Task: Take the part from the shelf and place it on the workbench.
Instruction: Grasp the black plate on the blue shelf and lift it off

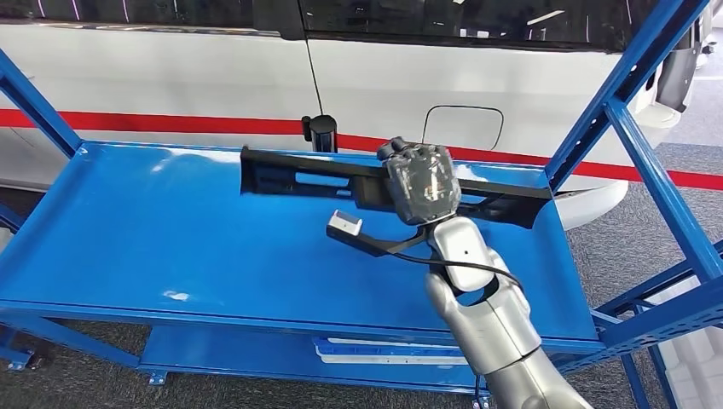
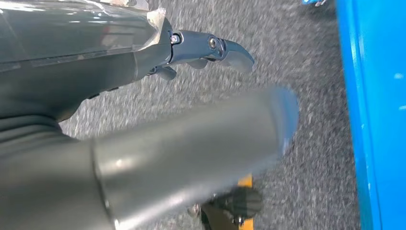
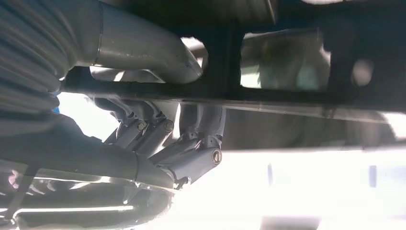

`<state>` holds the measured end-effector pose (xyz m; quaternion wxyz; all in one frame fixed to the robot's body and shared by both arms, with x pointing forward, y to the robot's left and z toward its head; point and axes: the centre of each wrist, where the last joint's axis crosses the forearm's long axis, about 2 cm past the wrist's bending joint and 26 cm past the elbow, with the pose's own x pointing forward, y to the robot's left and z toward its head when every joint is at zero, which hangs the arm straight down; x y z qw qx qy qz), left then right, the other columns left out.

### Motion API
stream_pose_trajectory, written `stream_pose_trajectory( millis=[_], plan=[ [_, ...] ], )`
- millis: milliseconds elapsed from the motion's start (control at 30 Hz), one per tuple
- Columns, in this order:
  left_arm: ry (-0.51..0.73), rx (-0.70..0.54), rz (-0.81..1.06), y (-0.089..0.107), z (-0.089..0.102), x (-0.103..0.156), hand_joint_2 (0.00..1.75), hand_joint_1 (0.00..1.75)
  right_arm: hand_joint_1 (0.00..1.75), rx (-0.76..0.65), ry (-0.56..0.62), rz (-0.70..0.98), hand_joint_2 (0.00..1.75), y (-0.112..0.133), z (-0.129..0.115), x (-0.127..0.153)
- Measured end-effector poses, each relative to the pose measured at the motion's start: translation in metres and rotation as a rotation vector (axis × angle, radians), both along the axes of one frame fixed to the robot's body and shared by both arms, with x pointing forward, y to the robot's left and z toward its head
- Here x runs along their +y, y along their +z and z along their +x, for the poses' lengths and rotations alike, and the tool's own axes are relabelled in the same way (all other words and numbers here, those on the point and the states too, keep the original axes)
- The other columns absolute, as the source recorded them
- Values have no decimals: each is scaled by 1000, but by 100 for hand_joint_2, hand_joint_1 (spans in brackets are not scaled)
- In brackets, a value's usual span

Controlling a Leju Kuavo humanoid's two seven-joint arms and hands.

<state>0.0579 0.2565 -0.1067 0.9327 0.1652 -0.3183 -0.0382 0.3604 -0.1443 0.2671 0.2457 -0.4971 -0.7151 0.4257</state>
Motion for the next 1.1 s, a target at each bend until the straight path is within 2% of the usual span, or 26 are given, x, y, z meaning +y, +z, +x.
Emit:
stream_pose_trajectory(
  millis=[100,200,300,533,800,933,1100],
  plan=[
    [5,-17,18,1,6,-3,175,0,175,-77,-11,51,175,33,3,-24],
    [23,-26,12,4,21,-6,175,0,175,-145,-6,73,175,61,3,-36],
    [31,-38,4,6,29,-9,175,0,175,-188,-7,80,175,74,1,-41],
    [41,-72,-17,7,33,-11,175,0,175,-218,-12,86,175,82,0,-54],
    [128,-50,-122,7,38,-10,175,0,175,-209,-1,97,175,78,2,-70],
    [209,-62,-215,6,37,-9,175,0,175,-185,50,186,175,74,1,-74],
    [230,43,-173,6,37,-6,175,0,175,-153,164,377,175,66,-6,-80]
  ],
)
